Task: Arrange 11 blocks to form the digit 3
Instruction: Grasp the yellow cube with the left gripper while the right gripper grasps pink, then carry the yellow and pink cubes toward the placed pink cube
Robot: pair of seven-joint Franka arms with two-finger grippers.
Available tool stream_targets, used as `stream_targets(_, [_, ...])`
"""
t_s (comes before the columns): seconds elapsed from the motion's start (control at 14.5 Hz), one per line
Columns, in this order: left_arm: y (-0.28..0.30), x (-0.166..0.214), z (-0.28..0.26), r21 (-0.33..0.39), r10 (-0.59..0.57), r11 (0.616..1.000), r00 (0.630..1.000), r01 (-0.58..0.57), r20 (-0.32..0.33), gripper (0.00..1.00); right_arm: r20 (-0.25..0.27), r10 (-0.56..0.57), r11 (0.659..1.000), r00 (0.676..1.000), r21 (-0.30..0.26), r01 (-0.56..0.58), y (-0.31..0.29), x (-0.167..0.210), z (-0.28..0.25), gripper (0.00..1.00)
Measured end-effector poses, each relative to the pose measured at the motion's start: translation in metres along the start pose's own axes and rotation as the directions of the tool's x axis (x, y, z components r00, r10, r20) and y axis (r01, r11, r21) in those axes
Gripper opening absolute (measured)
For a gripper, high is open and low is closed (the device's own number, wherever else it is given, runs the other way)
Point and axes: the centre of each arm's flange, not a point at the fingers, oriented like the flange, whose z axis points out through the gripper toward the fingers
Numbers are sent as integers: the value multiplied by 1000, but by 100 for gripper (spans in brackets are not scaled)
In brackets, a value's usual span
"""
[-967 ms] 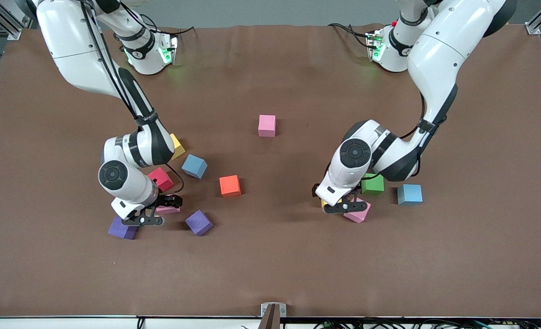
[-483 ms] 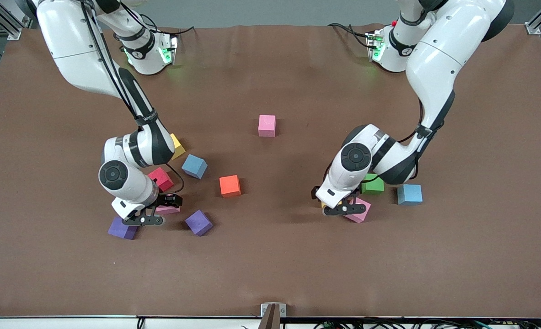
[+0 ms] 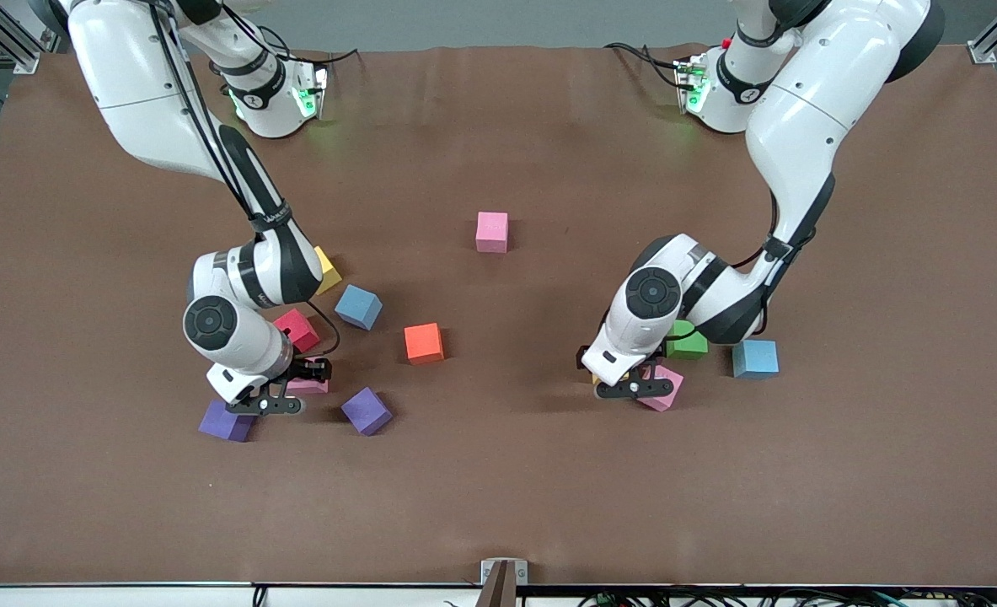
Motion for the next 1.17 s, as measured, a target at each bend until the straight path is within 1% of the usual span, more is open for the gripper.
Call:
stream_targets(0.07, [0,0,1,0,-1,1000,1000,1,1,93,0,5,1000,1000,0,-5,0,0,0,62])
stream_targets(0.14, [0,-1,2,0,0,1000,1000,0,3,87,0,16,1000,1000,1,-16,0,0,0,62])
stream_targets(0.21, [1,-1,3,0,1,1000,1000,-1,4,75,4,35,999,999,0,-35,0,0,-1,60])
stream_targets(0.28, [1,-1,3,-1,1,1000,1000,-1,4,65,15,53,999,998,-3,-53,1,-1,-2,59])
stream_targets(0.35, [2,-1,2,-2,2,1000,1000,-2,3,60,24,79,997,997,-6,-79,1,-1,-8,59])
stream_targets(0.48, [4,-2,2,-3,1,1000,1000,-1,3,60,45,154,988,987,-16,-153,4,-1,-34,59])
stream_targets(0.55, [5,-3,2,-4,-4,1000,1000,4,4,58,56,189,982,980,-21,-188,5,-2,-52,59])
stream_targets(0.69, [12,-7,0,-12,-42,999,999,42,9,56,65,263,965,963,-28,-262,6,-6,-94,59])
stream_targets(0.83, [27,-18,-5,-32,-119,992,993,119,23,56,83,346,938,935,-43,-343,6,-16,-133,59])
stream_targets(0.97, [49,-38,-12,-45,-215,975,975,217,50,56,85,427,904,900,-51,-424,1,-31,-164,59])
stream_targets(1.17, [75,-76,-20,-30,-343,938,935,346,91,56,87,528,849,845,-69,-524,-11,-75,-182,59])
